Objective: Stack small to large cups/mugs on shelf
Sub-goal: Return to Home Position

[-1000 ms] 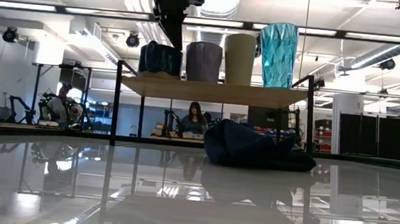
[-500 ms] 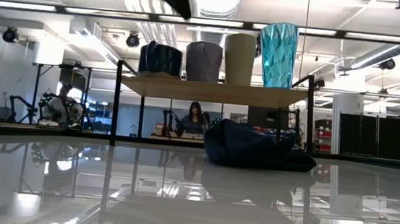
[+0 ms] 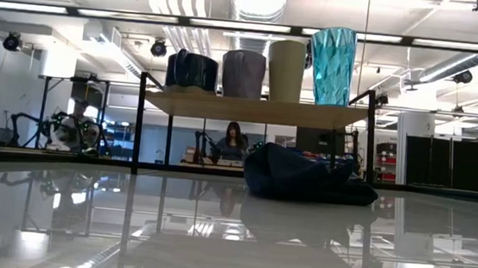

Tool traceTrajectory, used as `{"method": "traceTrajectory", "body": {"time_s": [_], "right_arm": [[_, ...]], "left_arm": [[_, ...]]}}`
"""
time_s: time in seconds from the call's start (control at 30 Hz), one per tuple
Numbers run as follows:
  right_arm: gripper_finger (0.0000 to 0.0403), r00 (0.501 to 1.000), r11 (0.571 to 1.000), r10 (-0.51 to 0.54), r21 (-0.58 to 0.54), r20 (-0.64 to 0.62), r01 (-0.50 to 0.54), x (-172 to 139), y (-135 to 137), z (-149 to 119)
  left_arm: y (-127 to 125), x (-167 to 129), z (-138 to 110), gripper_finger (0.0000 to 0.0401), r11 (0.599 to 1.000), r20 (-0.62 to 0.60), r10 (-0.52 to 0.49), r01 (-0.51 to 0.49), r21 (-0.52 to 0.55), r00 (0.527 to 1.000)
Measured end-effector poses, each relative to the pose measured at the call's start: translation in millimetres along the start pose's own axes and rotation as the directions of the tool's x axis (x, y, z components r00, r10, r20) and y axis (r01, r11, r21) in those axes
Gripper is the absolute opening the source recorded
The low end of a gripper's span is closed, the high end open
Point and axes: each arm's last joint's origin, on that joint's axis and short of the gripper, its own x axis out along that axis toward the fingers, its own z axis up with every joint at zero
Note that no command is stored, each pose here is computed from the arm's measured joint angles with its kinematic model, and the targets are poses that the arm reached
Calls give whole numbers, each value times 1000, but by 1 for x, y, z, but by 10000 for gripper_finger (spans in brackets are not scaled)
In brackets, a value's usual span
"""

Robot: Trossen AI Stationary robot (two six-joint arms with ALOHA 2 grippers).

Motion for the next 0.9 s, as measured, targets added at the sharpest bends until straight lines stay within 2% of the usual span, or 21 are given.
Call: {"method": "traceTrajectory", "body": {"time_s": [0.03,0.1,0.2,0.3,0.37,0.47,0.57,0.63,0.7,0.83,0.9], "right_arm": [[9,1000,998,8,62,7,-9,-8,-2,6],[9,999,981,23,191,22,-27,-21,-6,15],[9,999,969,27,243,40,-36,-32,-9,24],[9,999,975,15,220,33,-22,-34,-12,25],[9,998,994,67,81,19,-68,-34,-7,23],[9,989,989,145,19,21,-146,-26,7,11],[9,967,968,245,-80,67,-239,-7,26,-13],[9,939,944,321,-115,120,-308,6,35,-31],[9,886,899,434,-142,164,-414,15,35,-46],[9,753,804,593,-163,284,-572,21,11,-68],[9,723,778,627,-194,290,-597,22,-6,-83]], "left_arm": [[-1,-7,3,65,1000,37,24,-24,8,999],[-4,-21,5,65,998,65,38,-35,-54,997],[-9,-34,10,65,993,131,4,12,-118,991],[-14,-41,8,65,992,126,-101,111,-68,987],[-16,-37,5,65,975,126,-220,222,-3,967],[-21,-15,-5,65,909,196,-416,410,71,888],[-32,16,-33,65,851,270,-524,513,116,808],[-34,33,-54,65,844,322,-530,525,109,785],[-32,38,-70,65,841,373,-527,531,103,763],[-27,30,-94,65,856,449,-499,503,122,741],[-21,21,-101,65,874,461,-475,464,146,750]]}}
